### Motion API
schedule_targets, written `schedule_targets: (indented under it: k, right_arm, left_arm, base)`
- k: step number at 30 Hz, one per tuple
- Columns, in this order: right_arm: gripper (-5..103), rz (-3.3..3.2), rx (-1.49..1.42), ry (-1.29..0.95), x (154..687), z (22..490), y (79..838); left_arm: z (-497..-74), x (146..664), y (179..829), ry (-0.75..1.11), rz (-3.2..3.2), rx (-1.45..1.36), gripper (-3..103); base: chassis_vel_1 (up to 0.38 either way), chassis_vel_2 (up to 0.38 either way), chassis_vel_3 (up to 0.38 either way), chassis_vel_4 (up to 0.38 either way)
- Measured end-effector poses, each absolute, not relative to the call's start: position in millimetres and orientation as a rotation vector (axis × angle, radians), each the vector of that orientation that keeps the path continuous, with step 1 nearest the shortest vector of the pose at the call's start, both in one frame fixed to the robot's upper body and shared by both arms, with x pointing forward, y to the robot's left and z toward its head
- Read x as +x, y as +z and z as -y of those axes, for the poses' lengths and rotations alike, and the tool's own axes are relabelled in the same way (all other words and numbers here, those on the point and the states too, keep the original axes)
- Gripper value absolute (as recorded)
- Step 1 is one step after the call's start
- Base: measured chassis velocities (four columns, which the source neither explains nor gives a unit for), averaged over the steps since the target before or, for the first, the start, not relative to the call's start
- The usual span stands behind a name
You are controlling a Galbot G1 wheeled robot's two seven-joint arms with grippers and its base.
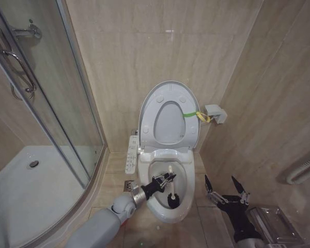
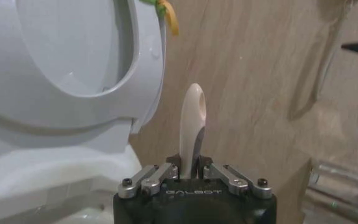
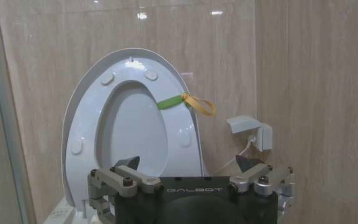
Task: Open the toilet lid, clean the toilet bowl with a toilet brush, close the toilet lid, and flush.
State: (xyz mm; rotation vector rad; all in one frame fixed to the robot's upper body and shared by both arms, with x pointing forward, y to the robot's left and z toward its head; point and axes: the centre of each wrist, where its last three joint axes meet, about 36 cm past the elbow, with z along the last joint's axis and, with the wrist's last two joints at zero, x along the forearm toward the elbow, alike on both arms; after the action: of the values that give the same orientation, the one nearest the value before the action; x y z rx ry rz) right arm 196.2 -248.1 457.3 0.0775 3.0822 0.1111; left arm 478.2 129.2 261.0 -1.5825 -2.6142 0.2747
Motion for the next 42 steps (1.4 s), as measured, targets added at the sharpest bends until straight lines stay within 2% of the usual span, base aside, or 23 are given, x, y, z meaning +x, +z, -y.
schedule_targets:
  k: [10, 26, 33, 36, 42]
  right_arm:
    - [100, -3.082, 0.078, 0.111, 196.2, 248.1, 457.3]
    - [100, -3.082, 0.078, 0.111, 196.2, 248.1, 457.3]
    - [100, -3.082, 0.077, 0.111, 196.2, 248.1, 457.3]
    - [100, -3.082, 0.078, 0.111, 196.2, 248.1, 457.3]
    - [100, -3.082, 0.077, 0.111, 196.2, 248.1, 457.3]
  left_arm:
    - [-152.4, 490.6, 243.0, 0.102, 2.676, -1.564, 17]
    - [-208.0, 428.4, 312.4, 0.151, 2.641, -1.606, 17]
    - [-182.7, 448.2, 294.8, 0.228, 2.616, -1.585, 17]
    - [-153.4, 467.3, 275.6, 0.262, 2.588, -1.588, 17]
    - [-128.4, 473.3, 256.6, 0.291, 2.546, -1.594, 18]
  base:
    - [0.000, 0.000, 0.000, 0.000]
    - [0.000, 0.000, 0.000, 0.000]
    - [0.000, 0.000, 0.000, 0.000]
    - [0.000, 0.000, 0.000, 0.000]
    - [0.000, 0.000, 0.000, 0.000]
